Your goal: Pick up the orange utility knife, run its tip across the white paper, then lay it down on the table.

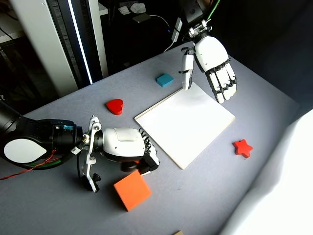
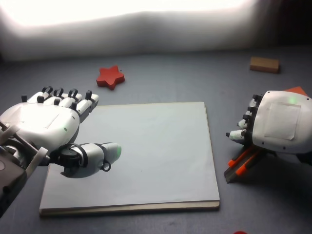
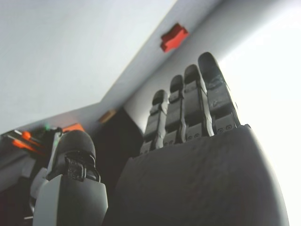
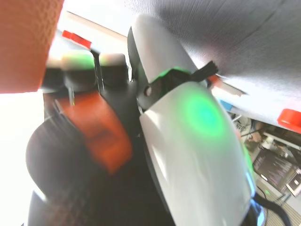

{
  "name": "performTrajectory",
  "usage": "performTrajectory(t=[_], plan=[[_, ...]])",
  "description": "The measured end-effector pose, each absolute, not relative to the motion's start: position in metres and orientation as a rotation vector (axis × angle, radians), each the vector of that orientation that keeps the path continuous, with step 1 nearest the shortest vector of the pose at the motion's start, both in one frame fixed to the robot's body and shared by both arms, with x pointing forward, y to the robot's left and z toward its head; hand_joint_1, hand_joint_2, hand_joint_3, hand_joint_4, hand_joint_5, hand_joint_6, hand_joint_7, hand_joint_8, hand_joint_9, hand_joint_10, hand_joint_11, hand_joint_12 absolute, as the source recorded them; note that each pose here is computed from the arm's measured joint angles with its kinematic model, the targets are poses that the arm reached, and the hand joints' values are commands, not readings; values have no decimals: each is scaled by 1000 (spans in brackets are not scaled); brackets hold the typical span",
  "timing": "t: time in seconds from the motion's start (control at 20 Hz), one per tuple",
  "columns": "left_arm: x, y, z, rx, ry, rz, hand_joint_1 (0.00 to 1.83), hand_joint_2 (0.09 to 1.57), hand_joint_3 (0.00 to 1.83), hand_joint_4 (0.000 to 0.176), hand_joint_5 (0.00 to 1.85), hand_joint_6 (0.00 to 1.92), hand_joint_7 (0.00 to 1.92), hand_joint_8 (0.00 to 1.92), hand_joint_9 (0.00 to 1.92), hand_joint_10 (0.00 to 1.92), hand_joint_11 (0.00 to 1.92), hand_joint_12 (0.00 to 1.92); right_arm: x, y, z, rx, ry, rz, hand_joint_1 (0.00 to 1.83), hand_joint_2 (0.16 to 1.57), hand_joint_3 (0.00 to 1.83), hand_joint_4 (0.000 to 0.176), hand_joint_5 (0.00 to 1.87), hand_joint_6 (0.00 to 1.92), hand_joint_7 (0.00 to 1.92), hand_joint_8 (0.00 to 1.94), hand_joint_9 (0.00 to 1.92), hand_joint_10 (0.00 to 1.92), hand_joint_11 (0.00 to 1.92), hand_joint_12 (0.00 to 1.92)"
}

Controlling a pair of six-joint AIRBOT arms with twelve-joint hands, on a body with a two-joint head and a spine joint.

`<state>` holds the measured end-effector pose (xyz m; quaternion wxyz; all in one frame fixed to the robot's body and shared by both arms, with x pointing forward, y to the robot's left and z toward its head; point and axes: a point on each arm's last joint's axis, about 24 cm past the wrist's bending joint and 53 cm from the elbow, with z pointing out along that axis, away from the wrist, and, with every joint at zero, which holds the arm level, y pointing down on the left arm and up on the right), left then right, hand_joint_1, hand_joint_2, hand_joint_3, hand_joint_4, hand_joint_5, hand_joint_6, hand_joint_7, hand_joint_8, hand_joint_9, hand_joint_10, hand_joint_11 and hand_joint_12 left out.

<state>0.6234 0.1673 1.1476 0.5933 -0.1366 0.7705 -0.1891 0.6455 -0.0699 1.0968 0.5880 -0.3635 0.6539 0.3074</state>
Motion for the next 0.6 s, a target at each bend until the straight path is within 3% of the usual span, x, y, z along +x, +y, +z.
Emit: performTrajectory(t=[0.1, 0.15, 0.2, 0.25, 0.3, 0.6], plan=[[624, 167, 1148, -316, 1790, -438, 0, 1196, 0, 65, 0, 0, 70, 2, 104, 3, 0, 535, 646, -70, 1097, -847, 1522, 716, 1128, 1268, 0, 0, 849, 1296, 1516, 1941, 1643, 1921, 1699, 1921], [624, 167, 1148, -315, 1790, -439, 0, 1193, 0, 66, 0, 0, 79, 4, 112, 5, 0, 549, 646, -70, 1097, -846, 1522, 717, 1278, 1249, 0, 0, 1145, 1796, 1605, 1941, 1718, 1921, 1776, 1921], [623, 167, 1148, -315, 1791, -438, 0, 1196, 1, 65, 0, 0, 78, 3, 108, 3, 0, 549, 646, -70, 1097, -846, 1522, 717, 1369, 1254, 0, 77, 1380, 1896, 1651, 1941, 1769, 1921, 1831, 1921], [623, 167, 1148, -316, 1790, -439, 0, 1194, 0, 67, 0, 0, 79, 2, 114, 4, 0, 570, 646, -69, 1099, -844, 1521, 718, 1423, 1261, 0, 156, 1470, 1916, 1675, 1941, 1797, 1921, 1853, 1921], [623, 167, 1148, -316, 1790, -439, 0, 1198, 1, 66, 0, 0, 75, 0, 105, 3, 0, 529, 647, -69, 1100, -844, 1519, 717, 1492, 1286, 0, 172, 1515, 1920, 1674, 1941, 1787, 1921, 1839, 1921], [624, 168, 1147, -319, 1791, -439, 0, 1201, 2, 65, 0, 0, 94, 4, 114, 4, 0, 532, 651, -68, 1112, -826, 1500, 726, 1480, 1325, 0, 176, 1408, 1921, 1626, 1941, 1742, 1921, 1804, 1921]])
